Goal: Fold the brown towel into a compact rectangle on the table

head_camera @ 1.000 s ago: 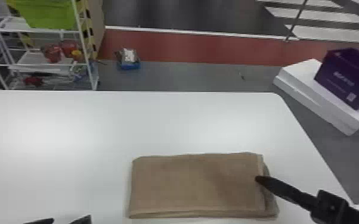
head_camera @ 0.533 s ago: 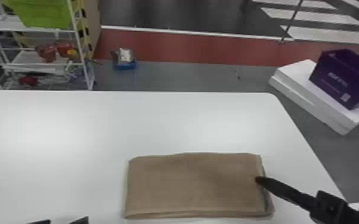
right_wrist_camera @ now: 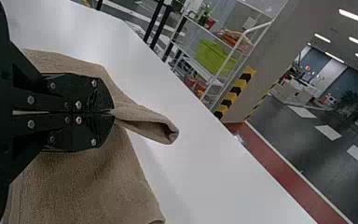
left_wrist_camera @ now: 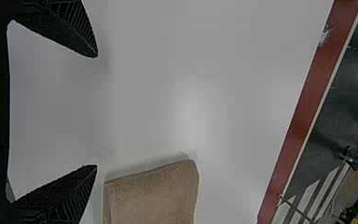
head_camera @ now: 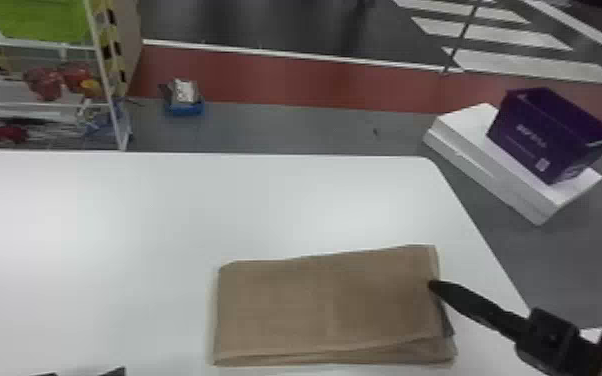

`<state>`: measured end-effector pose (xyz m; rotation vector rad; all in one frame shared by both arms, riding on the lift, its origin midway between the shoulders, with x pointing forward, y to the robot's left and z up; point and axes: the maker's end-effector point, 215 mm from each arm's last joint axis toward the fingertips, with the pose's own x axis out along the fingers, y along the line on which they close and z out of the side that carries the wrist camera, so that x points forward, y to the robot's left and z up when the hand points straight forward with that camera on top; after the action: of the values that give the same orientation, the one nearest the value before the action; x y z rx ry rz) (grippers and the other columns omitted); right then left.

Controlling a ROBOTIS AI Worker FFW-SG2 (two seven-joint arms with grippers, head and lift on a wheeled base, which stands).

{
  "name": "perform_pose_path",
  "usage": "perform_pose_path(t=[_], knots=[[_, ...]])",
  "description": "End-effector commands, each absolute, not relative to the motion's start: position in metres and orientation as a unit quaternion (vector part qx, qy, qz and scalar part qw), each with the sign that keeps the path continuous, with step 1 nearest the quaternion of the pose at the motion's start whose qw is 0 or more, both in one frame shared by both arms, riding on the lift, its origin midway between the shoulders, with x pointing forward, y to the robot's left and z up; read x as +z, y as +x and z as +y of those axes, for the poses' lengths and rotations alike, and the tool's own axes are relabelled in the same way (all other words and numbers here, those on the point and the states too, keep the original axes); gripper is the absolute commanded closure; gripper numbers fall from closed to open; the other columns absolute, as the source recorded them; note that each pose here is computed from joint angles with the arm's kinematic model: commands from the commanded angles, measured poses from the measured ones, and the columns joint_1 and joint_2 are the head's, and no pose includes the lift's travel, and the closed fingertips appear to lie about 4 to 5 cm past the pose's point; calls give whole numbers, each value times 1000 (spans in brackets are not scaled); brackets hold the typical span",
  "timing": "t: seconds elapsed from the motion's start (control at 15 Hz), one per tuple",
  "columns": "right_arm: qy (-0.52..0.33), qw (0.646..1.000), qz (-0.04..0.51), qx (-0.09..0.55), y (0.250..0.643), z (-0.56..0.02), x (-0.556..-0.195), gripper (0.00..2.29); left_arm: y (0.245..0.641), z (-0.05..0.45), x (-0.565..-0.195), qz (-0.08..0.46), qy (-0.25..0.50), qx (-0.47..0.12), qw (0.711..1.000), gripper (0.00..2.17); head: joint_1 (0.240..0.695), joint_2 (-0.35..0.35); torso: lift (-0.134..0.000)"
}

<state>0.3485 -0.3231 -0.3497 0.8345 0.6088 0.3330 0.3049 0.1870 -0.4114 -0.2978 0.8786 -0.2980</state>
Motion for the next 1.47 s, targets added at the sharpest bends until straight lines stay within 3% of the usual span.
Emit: perform_pose_path(t=[0.0,0.13,0.27,0.53,0.6,0.73,0.8,0.93,1.2,1.4], knots=[[419,841,313,140,343,-325,-379,1295,304,183,-413,424,-141,-144,883,33,695,-236,-123],[421,835,315,161,344,-310,-376,1295,305,184,-415,426,-140,-142,883,33,695,-248,-123],[392,852,311,155,348,-311,-364,1295,303,181,-414,426,-140,-144,882,33,695,-240,-123],[358,856,361,92,340,-333,-404,1274,301,184,-414,426,-141,-143,882,33,695,-248,-123],[347,856,375,80,337,-334,-415,1069,301,183,-414,426,-141,-144,882,33,695,-254,-123],[315,850,420,43,319,-338,-445,178,300,181,-414,426,-141,-146,882,33,695,-269,-123],[310,849,427,38,315,-338,-449,29,300,181,-414,426,-141,-146,882,33,695,-289,-123],[273,879,390,28,330,-356,-439,26,300,181,-414,426,-141,-146,882,33,695,-299,-123],[265,891,368,27,333,-364,-432,39,301,182,-415,426,-140,-143,882,33,695,-322,-123],[266,900,345,23,336,-381,-418,225,301,183,-416,427,-141,-143,881,33,695,-331,-123]])
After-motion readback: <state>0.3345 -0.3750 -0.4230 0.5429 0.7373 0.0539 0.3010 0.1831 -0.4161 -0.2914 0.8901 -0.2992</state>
